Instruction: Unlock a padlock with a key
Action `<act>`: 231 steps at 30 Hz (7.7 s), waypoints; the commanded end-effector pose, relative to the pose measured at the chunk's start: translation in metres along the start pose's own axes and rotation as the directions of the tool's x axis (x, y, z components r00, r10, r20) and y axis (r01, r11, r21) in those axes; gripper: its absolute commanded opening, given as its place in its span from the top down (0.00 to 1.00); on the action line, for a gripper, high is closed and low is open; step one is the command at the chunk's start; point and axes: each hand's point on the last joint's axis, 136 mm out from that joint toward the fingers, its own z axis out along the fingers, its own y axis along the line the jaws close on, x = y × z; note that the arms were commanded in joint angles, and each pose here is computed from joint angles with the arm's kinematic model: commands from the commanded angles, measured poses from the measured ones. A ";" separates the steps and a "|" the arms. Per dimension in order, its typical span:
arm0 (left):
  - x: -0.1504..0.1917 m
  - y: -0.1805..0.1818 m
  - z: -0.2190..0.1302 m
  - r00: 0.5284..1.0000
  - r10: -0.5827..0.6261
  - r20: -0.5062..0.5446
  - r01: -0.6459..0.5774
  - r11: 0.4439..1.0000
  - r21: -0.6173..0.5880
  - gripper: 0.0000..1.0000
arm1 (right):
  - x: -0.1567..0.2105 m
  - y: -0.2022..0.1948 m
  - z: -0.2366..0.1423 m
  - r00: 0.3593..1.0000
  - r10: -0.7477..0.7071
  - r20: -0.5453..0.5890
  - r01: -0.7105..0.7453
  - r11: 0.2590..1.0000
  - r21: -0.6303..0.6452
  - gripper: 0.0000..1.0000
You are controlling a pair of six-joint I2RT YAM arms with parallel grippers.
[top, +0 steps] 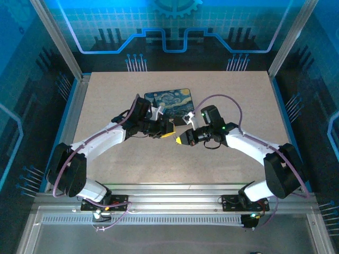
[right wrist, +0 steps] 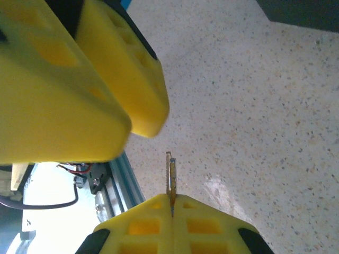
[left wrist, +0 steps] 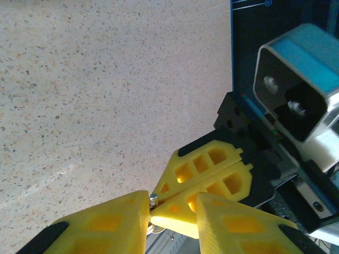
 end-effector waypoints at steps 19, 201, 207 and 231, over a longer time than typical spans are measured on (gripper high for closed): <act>0.002 -0.020 -0.002 0.997 0.078 -0.014 -0.076 0.989 0.127 0.73 | -0.037 0.018 -0.017 0.996 0.031 0.085 -0.020 0.992 -0.128 1.00; -0.043 -0.016 -0.025 0.982 -0.009 0.190 -0.024 0.985 0.170 1.00 | -0.057 0.018 -0.006 0.964 0.167 0.205 -0.126 0.972 -0.198 0.69; -0.042 -0.018 -0.025 0.982 -0.011 0.189 -0.024 0.983 0.184 1.00 | -0.055 0.020 -0.003 0.966 0.168 0.195 -0.125 0.969 -0.213 0.78; -0.042 -0.016 -0.024 0.983 -0.020 0.182 -0.014 0.983 0.185 0.79 | -0.054 0.019 -0.008 0.966 0.154 0.206 -0.118 0.977 -0.177 1.00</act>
